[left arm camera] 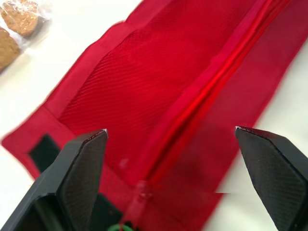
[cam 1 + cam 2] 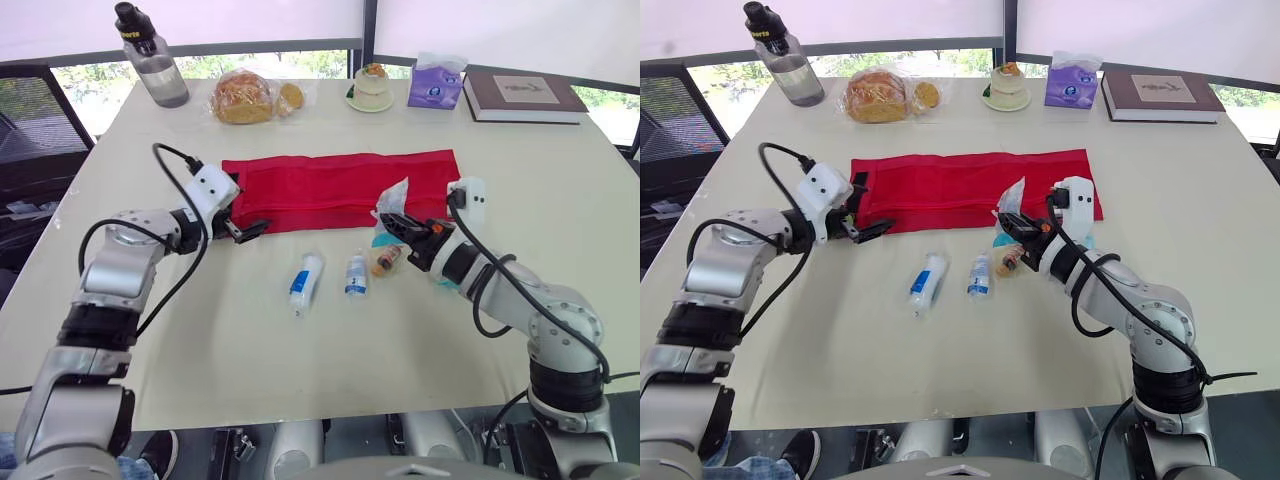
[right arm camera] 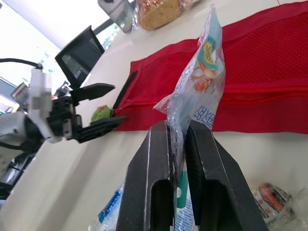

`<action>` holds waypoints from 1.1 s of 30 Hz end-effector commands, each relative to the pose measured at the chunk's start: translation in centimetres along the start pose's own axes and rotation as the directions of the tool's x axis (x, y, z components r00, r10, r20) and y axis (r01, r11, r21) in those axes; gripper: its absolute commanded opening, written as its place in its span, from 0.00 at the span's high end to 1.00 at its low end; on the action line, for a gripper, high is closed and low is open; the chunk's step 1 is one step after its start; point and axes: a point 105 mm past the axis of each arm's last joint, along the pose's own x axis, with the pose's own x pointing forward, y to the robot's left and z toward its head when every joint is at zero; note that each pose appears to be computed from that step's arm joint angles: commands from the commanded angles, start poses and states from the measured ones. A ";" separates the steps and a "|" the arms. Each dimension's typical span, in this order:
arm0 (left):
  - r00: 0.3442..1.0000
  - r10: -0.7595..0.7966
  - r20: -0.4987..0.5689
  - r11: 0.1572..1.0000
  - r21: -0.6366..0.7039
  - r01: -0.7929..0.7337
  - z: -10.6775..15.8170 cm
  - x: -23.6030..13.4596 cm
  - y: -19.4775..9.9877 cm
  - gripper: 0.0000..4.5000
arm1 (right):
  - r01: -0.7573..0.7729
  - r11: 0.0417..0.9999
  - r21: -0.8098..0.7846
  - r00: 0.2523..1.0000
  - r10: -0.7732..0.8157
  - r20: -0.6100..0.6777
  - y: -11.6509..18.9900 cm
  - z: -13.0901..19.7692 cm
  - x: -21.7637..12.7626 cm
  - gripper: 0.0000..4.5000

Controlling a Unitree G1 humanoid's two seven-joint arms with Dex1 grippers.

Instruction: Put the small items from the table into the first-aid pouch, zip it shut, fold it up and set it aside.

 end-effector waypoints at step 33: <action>0.930 -0.322 0.179 0.932 0.232 0.278 6.9 4.6 -4.3 0.98 | -0.055 0.993 0.102 0.996 0.048 0.073 1.0 0.7 0.3 1.00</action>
